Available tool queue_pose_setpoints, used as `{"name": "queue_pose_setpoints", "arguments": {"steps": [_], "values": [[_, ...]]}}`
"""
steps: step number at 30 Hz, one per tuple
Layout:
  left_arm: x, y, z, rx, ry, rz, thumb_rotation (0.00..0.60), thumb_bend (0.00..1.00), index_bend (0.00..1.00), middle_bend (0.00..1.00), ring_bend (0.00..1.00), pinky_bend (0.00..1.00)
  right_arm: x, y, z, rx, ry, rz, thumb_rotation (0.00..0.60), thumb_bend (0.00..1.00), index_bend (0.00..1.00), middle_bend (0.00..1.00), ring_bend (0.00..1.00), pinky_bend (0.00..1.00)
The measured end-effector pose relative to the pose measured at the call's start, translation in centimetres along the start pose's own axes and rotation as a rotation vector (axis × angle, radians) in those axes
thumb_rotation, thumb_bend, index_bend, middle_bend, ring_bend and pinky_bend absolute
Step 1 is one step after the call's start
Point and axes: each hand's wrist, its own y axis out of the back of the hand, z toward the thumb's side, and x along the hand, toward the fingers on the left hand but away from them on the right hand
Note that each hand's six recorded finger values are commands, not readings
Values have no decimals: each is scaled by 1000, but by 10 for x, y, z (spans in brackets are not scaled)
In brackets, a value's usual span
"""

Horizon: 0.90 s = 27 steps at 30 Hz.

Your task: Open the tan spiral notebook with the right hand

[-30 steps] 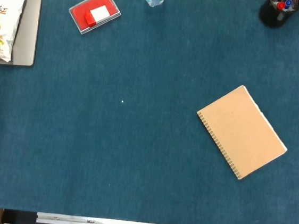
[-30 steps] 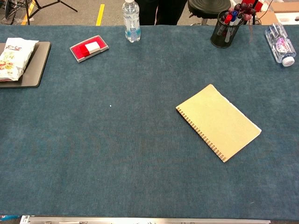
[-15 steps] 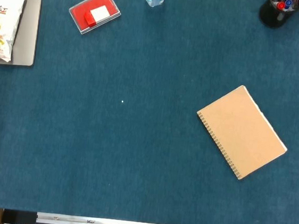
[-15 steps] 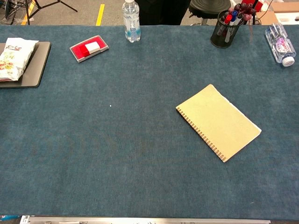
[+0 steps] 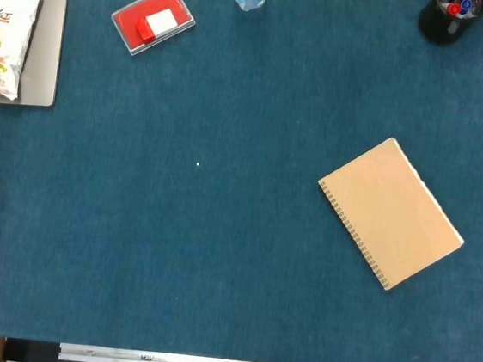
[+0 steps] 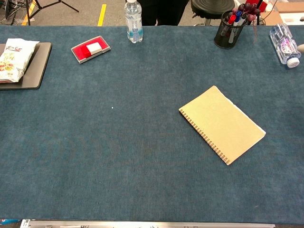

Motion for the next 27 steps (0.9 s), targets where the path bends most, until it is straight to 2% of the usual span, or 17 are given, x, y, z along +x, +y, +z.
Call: {"name": "queue_pose_setpoints", "arguments": {"steps": [4, 10, 19, 27], "values": [[-1, -1, 1, 3, -1, -5, 600, 108, 467, 427, 313, 457, -8, -4, 2, 58, 86, 4, 600, 174, 139, 166, 37, 97], [1, -2, 1, 4, 0, -9, 600, 108, 467, 427, 313, 457, -13, -18, 6, 100, 158, 44, 600, 174, 139, 166, 37, 97], [2, -2, 0, -1, 2, -11, 600, 108, 467, 427, 313, 457, -6, -44, 10, 94, 165, 112, 600, 174, 139, 166, 37, 97], [1, -3, 0, 3, 4, -21, 600, 109, 468, 427, 313, 457, -6, -63, 17, 61, 165, 143, 600, 177, 139, 166, 37, 97]]}}
